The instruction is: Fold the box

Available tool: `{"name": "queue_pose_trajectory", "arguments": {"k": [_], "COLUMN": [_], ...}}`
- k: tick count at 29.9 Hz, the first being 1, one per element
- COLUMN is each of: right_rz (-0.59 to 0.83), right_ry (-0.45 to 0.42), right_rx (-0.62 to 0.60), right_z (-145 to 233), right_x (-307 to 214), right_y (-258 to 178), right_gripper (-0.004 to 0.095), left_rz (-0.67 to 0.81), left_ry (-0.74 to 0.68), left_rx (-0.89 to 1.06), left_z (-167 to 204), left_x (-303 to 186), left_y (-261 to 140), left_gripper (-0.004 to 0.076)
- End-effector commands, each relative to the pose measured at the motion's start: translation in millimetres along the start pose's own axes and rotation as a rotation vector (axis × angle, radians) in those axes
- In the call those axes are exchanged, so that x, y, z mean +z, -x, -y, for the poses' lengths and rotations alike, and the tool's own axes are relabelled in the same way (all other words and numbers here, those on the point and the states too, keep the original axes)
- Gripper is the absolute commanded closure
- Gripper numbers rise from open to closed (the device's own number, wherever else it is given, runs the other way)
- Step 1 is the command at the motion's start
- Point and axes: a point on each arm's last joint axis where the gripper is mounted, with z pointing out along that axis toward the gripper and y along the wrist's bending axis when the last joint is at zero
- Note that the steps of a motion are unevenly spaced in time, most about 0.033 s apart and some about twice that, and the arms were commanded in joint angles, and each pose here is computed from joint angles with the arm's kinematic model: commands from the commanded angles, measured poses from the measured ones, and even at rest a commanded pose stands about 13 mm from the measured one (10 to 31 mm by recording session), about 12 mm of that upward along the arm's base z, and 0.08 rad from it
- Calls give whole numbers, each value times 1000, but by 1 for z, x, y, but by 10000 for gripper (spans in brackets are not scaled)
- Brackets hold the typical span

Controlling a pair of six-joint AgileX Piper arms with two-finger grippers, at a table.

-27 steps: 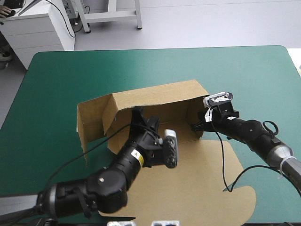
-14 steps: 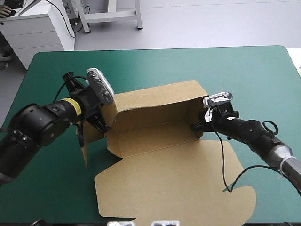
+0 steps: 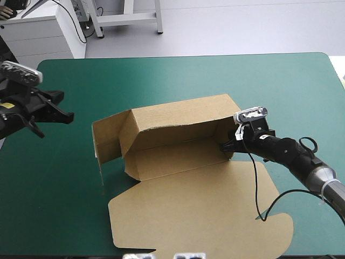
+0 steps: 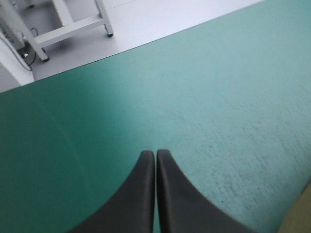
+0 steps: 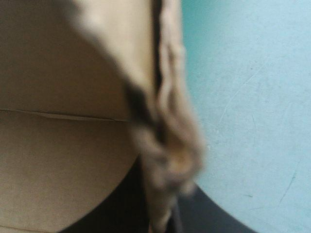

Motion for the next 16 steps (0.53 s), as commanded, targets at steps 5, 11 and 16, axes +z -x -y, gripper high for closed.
{"name": "queue_pose_trajectory", "arguments": {"k": [5, 11, 16], "right_rz": [-79, -161, -168], "right_ry": [40, -41, -106], "right_rx": [36, 31, -14], "right_z": [-3, -1, 0], "right_x": [-4, -24, -48], "right_y": [5, 43, 79], "right_gripper": [922, 922, 922], "left_rz": [121, 131, 139], "left_ry": [116, 139, 155], "left_rx": [-247, -267, -275], "left_z": [-28, -29, -33], "left_x": [-6, 0, 2], "left_y": [-17, -23, -23], "left_gripper": [726, 726, 726]}}
